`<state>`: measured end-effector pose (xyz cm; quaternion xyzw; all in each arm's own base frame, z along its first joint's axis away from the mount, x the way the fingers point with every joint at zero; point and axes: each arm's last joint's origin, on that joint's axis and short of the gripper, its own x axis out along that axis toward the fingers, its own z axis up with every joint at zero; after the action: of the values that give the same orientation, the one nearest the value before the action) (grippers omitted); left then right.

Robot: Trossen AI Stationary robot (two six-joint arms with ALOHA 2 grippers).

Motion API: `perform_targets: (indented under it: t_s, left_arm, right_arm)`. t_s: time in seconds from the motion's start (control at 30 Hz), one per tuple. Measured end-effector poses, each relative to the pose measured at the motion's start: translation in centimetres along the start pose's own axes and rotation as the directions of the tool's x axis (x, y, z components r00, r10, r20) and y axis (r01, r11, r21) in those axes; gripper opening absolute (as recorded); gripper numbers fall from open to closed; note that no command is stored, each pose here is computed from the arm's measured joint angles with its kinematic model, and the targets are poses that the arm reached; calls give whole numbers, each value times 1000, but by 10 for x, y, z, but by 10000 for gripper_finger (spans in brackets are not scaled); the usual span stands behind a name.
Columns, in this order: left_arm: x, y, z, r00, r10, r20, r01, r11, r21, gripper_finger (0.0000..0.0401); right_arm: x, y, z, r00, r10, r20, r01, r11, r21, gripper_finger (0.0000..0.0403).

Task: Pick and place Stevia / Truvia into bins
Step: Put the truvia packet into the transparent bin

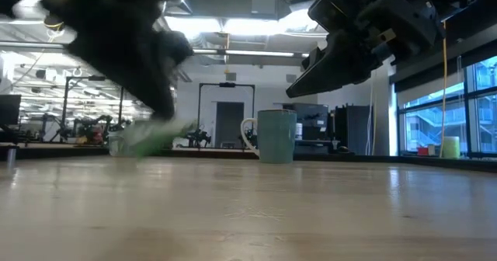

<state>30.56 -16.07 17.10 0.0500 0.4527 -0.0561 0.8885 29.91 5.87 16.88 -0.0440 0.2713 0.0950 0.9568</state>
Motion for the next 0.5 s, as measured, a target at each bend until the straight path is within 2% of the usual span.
perform_targets:
  t_s: [0.13,0.23,0.37,0.5]
  left_arm:
    - [-31,25,7,984,173,29,-171,983,-69,4]
    - [-56,48,6,944,331,4,-329,939,-105,4]
    - [-96,79,-1,858,513,2,-501,840,-209,3]
    - [-128,109,-19,755,654,41,-587,703,-401,3]
  right_arm:
    - [0,0,0,1000,0,-1,0,1000,4,79]
    - [0,0,0,1000,0,-4,0,1000,5,79]
    - [0,0,-1,1000,0,-6,0,1000,5,79]
    - [0,0,-1,1000,0,-7,0,1000,5,79]
